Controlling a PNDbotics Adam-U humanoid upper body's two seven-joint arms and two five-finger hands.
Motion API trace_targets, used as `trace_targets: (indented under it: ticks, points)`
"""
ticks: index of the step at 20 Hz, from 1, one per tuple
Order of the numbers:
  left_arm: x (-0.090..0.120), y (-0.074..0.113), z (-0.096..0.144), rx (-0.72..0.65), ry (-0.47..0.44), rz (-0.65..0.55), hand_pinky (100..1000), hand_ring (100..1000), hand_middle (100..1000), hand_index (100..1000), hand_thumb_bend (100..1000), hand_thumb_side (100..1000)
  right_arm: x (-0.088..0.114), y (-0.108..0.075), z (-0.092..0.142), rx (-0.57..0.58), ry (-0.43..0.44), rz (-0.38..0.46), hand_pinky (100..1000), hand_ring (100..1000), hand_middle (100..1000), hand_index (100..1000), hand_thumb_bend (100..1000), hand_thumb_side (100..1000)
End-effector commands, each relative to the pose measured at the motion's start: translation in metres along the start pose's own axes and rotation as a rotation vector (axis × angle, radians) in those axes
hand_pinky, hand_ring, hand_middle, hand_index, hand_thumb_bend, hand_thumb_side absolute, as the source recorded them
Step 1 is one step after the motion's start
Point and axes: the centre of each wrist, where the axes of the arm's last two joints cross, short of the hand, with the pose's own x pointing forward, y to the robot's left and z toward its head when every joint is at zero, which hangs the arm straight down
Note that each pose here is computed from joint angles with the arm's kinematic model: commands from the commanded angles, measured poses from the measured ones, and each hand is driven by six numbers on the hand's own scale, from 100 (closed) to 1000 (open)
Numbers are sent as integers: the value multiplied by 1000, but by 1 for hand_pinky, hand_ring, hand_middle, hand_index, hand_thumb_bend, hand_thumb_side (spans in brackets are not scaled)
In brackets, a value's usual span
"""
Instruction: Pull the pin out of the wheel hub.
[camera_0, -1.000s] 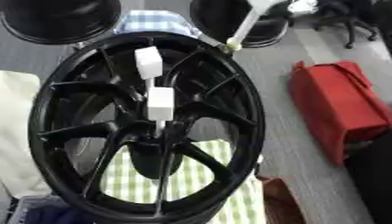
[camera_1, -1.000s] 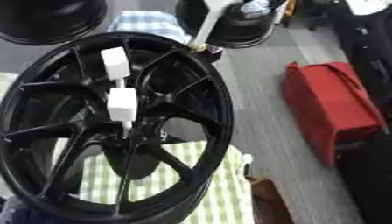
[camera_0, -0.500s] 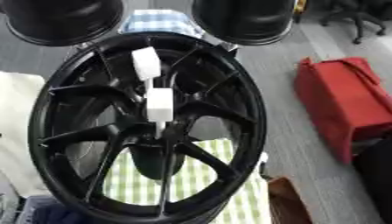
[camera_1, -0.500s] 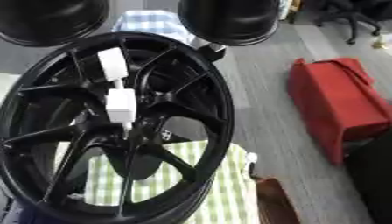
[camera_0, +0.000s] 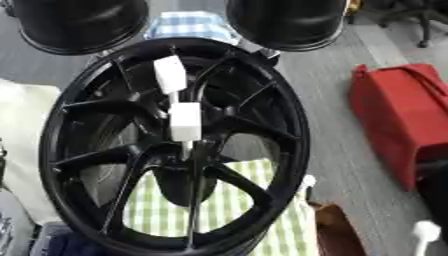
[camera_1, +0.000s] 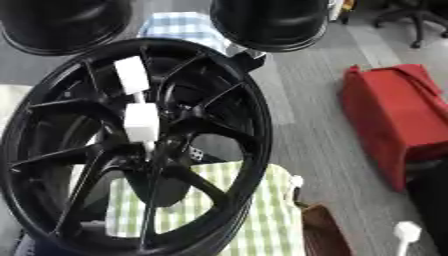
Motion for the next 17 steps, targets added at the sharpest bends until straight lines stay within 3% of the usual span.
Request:
trace_targets:
  ticks: [1,2,3,4,9,12,17]
  points:
    - [9,8,-9,14,-36,-6,725,635,534,754,296,629,44,-7,-19,-128,-130,-124,687,742,677,755,547,270]
    - [9,7,-9,12,-36,-4,725,635,533,754,296,629,57,-4,-22,-139,-164,-159,688,740,675,754,560,236]
    - [10,6,-9,9,-36,-2,725,635,533,754,296,626,69,-2,-25,-143,-188,-178,684,734,666,749,659,214]
    - [10,5,-9,6,-37,-1,725,635,533,754,296,630,80,0,-27,-143,-207,-186,683,730,659,746,564,206]
    - [11,2,-8,-7,-39,5,725,634,533,753,295,628,122,23,-27,-82,-280,-203,660,685,595,715,507,190]
    - [11,-1,-8,-14,-40,8,725,634,532,753,294,628,133,49,-22,-16,-271,-255,646,669,578,704,474,213]
    - [12,-8,-6,-28,-40,22,725,632,531,753,292,627,134,105,-12,94,-197,-421,633,645,548,686,397,261]
